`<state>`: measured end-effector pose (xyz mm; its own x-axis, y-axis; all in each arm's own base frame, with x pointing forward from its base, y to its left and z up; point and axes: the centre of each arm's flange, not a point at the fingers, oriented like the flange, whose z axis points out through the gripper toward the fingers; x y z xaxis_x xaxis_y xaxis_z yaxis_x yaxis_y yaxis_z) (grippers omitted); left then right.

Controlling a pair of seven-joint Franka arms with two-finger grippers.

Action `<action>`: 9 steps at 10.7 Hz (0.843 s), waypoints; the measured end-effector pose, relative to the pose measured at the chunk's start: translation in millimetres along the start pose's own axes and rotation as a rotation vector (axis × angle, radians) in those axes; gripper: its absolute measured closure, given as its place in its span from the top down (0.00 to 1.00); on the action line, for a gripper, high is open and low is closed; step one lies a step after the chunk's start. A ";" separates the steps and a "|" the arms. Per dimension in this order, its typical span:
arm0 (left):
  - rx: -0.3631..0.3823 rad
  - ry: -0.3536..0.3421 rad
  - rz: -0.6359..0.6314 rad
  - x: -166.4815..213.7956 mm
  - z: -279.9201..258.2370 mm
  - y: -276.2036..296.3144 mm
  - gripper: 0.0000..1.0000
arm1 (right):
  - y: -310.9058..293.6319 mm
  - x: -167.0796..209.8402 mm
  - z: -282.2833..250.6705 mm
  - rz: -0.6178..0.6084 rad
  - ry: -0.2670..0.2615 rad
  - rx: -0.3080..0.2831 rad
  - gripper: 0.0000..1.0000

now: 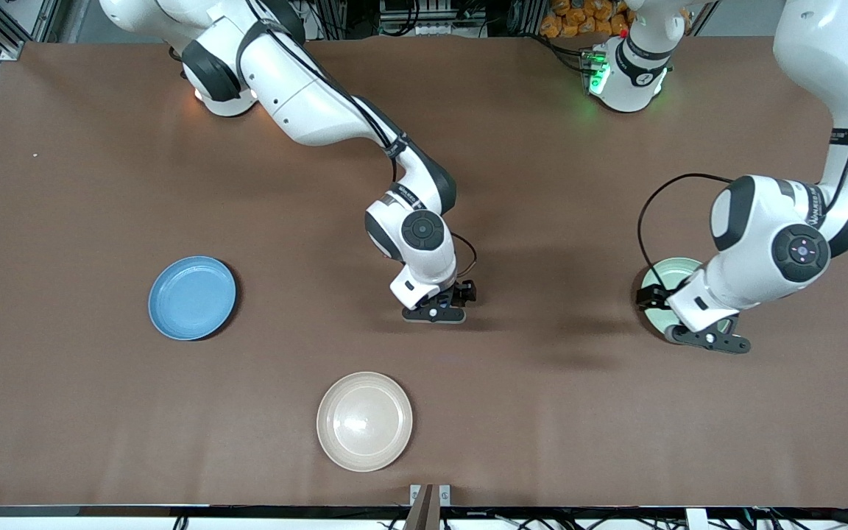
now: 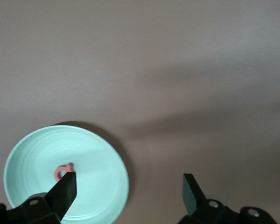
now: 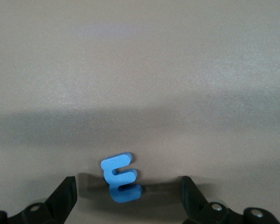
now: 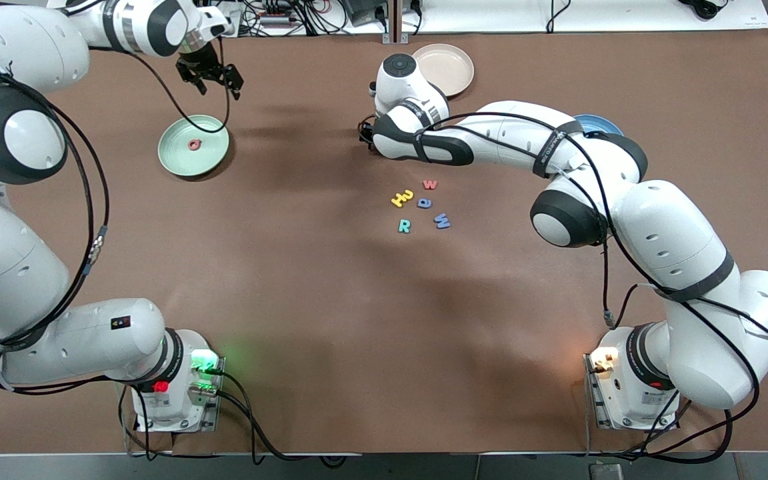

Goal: Sort upper and lower case letters into plates
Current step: 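Release the o on the green plate while the right gripper grasps the E, then carry the blue E to the blue plate with the right gripper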

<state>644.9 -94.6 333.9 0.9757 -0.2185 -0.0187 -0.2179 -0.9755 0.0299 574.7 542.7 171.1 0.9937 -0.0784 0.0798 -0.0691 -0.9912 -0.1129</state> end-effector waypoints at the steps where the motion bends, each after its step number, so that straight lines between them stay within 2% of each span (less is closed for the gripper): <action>1: -0.002 -0.003 0.012 2.1 -7.1 14.1 1.00 | 0.3 0.3 0.0 0.000 0.001 -0.001 0.96; 4: 0.001 0.002 0.053 8.7 -22.8 47.1 1.00 | 0.8 0.8 0.1 0.000 0.002 -0.003 0.91; 5: 0.002 0.007 0.060 10.3 -26.7 52.4 1.00 | 1.1 1.3 0.0 0.001 0.003 -0.004 0.84; 8: 0.002 0.011 0.055 11.5 -29.3 65.4 1.00 | 0.3 1.7 -1.1 0.001 0.005 0.000 0.73; 9: 0.002 0.011 0.054 11.4 -29.3 67.8 1.00 | -1.6 1.8 -3.3 0.000 0.008 0.005 0.62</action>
<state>642.0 -162.5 365.0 0.9626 -0.2708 -0.0060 -0.2705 -0.9623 0.0287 576.3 543.8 174.7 0.9930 -0.0794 0.0873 -0.0689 -0.9906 -0.1180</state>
